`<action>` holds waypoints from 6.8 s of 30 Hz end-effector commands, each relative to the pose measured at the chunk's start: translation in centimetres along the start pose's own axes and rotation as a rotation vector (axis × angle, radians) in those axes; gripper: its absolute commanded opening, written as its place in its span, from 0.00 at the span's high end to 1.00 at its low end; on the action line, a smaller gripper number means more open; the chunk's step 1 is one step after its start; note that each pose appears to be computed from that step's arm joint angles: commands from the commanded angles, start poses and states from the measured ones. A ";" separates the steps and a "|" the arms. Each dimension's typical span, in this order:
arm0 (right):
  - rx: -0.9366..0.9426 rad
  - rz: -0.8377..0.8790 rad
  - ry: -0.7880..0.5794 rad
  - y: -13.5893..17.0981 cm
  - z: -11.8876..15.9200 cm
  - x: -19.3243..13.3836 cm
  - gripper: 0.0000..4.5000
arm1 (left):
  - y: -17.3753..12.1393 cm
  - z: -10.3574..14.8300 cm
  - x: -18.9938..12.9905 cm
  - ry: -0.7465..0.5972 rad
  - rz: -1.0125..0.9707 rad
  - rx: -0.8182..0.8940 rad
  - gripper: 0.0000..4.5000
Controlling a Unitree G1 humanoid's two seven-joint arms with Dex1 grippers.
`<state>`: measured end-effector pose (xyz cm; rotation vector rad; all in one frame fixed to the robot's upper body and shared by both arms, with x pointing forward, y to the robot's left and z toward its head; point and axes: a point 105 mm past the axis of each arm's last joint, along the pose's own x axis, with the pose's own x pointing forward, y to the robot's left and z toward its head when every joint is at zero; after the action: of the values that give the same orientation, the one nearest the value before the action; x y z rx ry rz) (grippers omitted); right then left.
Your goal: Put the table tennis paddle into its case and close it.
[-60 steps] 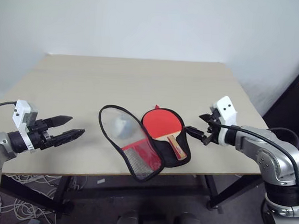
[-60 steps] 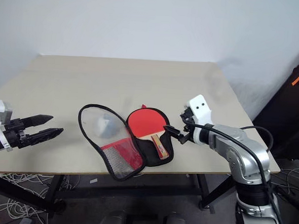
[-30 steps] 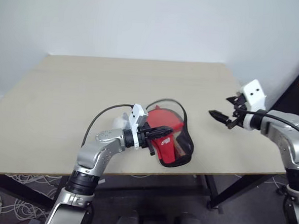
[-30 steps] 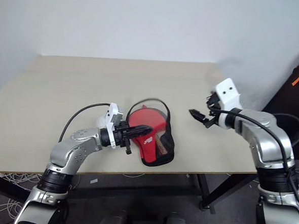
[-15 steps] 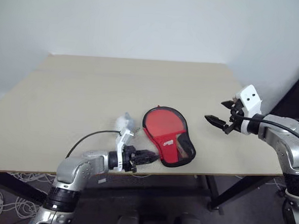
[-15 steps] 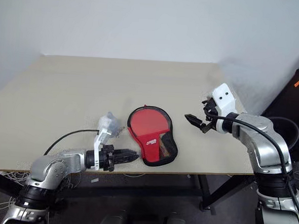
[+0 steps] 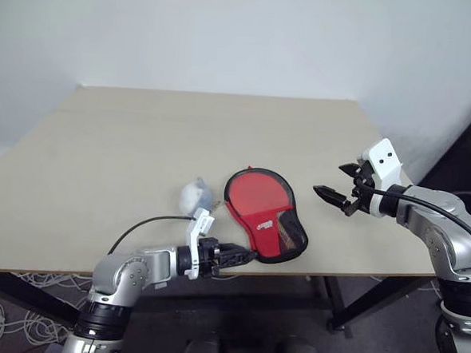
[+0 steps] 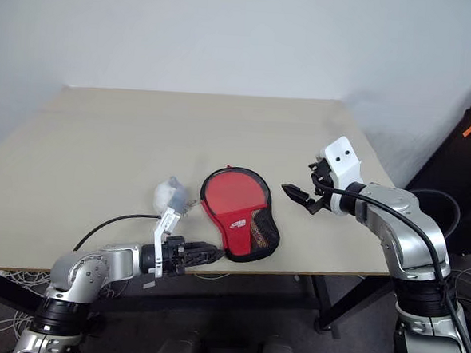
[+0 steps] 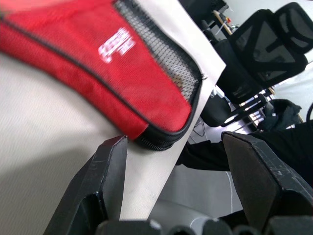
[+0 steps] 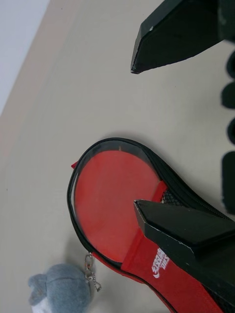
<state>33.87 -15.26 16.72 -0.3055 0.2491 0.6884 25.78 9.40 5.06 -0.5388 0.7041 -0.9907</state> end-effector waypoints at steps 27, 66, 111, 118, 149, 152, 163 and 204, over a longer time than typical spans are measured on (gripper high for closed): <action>0.035 -0.008 -0.075 1.6 1.3 0.0 0.00 | 1.6 -0.6 4.4 0.062 0.206 -0.278 0.28; 0.033 -0.020 -0.071 1.5 1.7 -0.5 0.00 | 2.3 -1.6 5.3 0.101 0.322 -0.520 0.37; 0.027 0.026 -0.075 2.4 2.1 0.2 0.00 | -4.1 -2.6 0.6 0.431 -0.011 -0.125 0.99; 0.025 0.031 -0.074 2.6 2.1 0.2 0.00 | -3.8 -3.2 -0.2 0.452 0.010 -0.123 0.99; 0.038 0.028 -0.082 2.5 2.1 0.5 0.00 | -5.1 3.2 -5.5 0.301 0.058 0.229 0.00; 0.039 0.033 -0.083 2.5 2.1 0.7 0.00 | -6.3 5.7 -6.1 0.199 0.006 0.334 0.00; 0.126 0.059 -0.108 3.1 2.6 3.0 0.36 | -1.3 15.6 -9.4 -0.262 0.284 0.719 0.00; 0.202 0.334 0.154 13.1 -5.8 9.9 1.00 | 8.1 8.3 -4.3 -0.305 0.389 0.393 0.00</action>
<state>31.95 -1.98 5.63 -0.1175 0.5259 0.9570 34.74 17.92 6.00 -0.2153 0.3084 -0.6340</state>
